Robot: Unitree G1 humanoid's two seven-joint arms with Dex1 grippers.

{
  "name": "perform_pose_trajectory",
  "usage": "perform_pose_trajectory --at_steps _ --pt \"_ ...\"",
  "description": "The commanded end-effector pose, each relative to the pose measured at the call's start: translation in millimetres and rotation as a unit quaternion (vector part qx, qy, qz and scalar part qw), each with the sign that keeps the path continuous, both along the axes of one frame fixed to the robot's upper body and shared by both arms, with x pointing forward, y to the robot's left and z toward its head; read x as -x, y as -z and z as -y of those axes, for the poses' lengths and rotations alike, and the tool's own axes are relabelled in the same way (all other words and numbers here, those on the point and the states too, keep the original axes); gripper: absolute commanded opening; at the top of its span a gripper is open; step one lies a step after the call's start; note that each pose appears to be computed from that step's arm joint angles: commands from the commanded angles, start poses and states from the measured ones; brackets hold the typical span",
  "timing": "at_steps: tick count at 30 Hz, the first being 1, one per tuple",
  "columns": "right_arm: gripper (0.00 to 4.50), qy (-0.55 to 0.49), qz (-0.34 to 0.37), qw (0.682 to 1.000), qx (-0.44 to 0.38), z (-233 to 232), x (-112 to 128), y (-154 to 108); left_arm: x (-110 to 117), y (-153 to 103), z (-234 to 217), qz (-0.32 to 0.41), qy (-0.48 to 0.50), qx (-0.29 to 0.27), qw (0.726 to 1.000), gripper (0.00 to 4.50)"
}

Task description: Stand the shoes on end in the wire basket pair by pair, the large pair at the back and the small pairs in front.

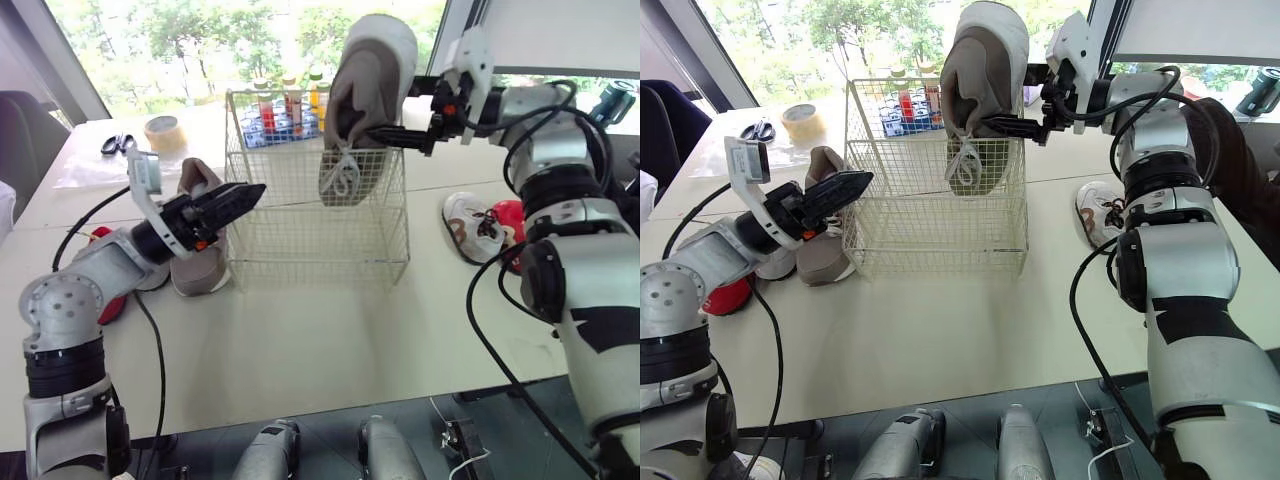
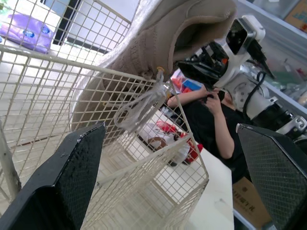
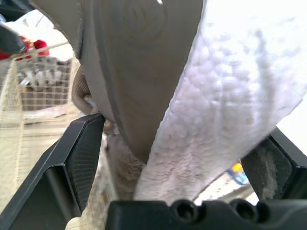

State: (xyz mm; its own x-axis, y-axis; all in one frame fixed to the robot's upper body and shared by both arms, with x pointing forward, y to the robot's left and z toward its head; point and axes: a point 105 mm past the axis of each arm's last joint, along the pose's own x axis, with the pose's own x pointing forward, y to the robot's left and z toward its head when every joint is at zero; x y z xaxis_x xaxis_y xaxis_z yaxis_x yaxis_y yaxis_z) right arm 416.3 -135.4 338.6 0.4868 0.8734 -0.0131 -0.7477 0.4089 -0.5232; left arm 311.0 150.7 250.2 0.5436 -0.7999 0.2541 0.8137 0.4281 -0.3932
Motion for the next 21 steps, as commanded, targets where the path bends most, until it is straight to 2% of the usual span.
perform_pose_trajectory --at_steps 1,9,11,14,17,21 --pt "4.46 0.018 0.078 0.997 -0.018 13.5 13.6 -43.6 4.2 -12.9 2.8 0.032 0.005 -0.001 0.999 4.50" --pt "4.46 0.075 0.114 0.990 -0.023 49.5 35.9 -57.1 8.4 -18.4 -10.8 0.051 -0.035 -0.039 0.997 4.50" --pt "4.46 0.074 0.112 0.991 -0.024 54.1 50.1 -58.2 0.2 -23.7 -24.6 0.069 -0.099 -0.077 0.990 4.50" --pt "4.46 0.019 0.072 0.997 -0.010 40.8 81.8 -45.6 -21.3 -29.8 -54.8 0.065 -0.225 -0.129 0.964 4.50" --pt "4.46 -0.038 0.026 0.999 0.011 15.9 112.2 -25.5 -38.4 -33.9 -83.7 0.037 -0.321 -0.149 0.934 4.50" --pt "4.46 -0.074 -0.002 0.997 -0.002 -5.4 134.7 -18.7 -59.5 -24.0 -114.0 -0.026 -0.415 -0.188 0.890 4.50"
